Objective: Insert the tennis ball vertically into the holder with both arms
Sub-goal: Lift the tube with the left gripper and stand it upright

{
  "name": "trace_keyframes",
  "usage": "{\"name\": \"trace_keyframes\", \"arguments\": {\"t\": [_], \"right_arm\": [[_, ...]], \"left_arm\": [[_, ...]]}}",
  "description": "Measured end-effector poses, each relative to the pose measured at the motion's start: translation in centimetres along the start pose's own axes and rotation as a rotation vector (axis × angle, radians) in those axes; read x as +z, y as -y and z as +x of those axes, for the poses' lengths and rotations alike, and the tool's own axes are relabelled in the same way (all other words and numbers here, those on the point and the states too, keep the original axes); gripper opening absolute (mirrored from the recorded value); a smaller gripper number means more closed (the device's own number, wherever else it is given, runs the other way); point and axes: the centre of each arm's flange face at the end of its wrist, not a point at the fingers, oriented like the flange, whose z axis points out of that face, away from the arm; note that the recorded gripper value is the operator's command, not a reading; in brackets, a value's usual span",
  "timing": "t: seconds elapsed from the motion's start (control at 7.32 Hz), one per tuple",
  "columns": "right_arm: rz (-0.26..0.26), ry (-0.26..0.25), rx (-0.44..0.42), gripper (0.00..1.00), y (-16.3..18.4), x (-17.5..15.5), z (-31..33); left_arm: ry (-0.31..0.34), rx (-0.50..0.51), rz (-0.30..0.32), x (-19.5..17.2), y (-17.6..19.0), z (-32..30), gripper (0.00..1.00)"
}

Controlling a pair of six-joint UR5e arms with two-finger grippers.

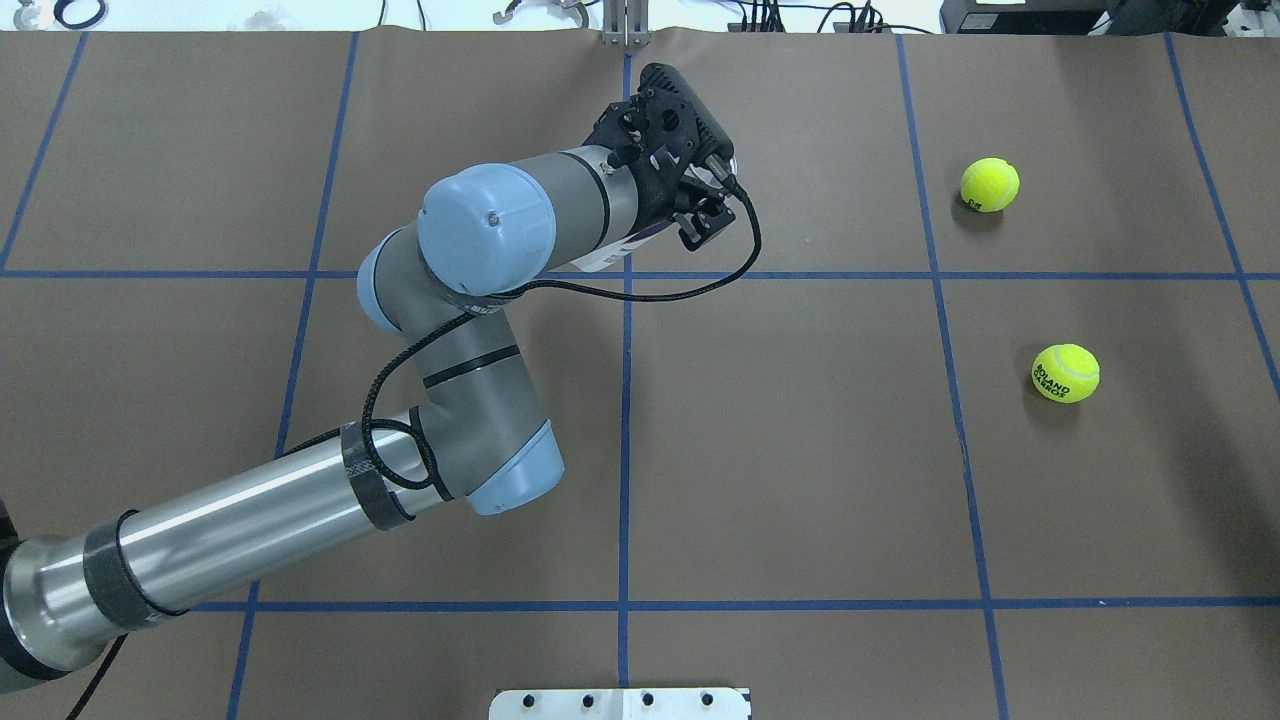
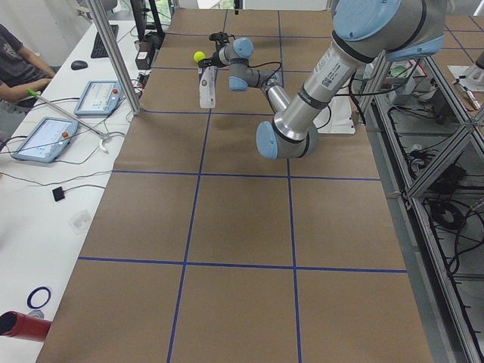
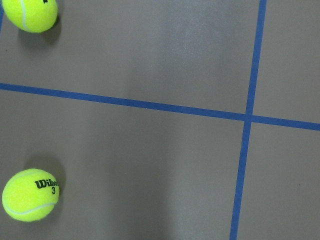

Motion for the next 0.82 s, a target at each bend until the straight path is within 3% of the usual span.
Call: {"name": "trace_keyframes", "arguments": {"t": [0.41, 0.82], "right_arm": [[0.015, 0.004, -0.016, 1.0, 0.2, -0.7, -0.9], [0.022, 0.055, -0.051, 1.0, 0.5, -1.4, -3.1]], "left_arm": [[-0.012, -0.192, 0.161, -1.8, -0.2, -0.5, 0.81], [-0.032, -0.303, 0.287, -3.8, -5.1, -1.6, 0.81]]}}
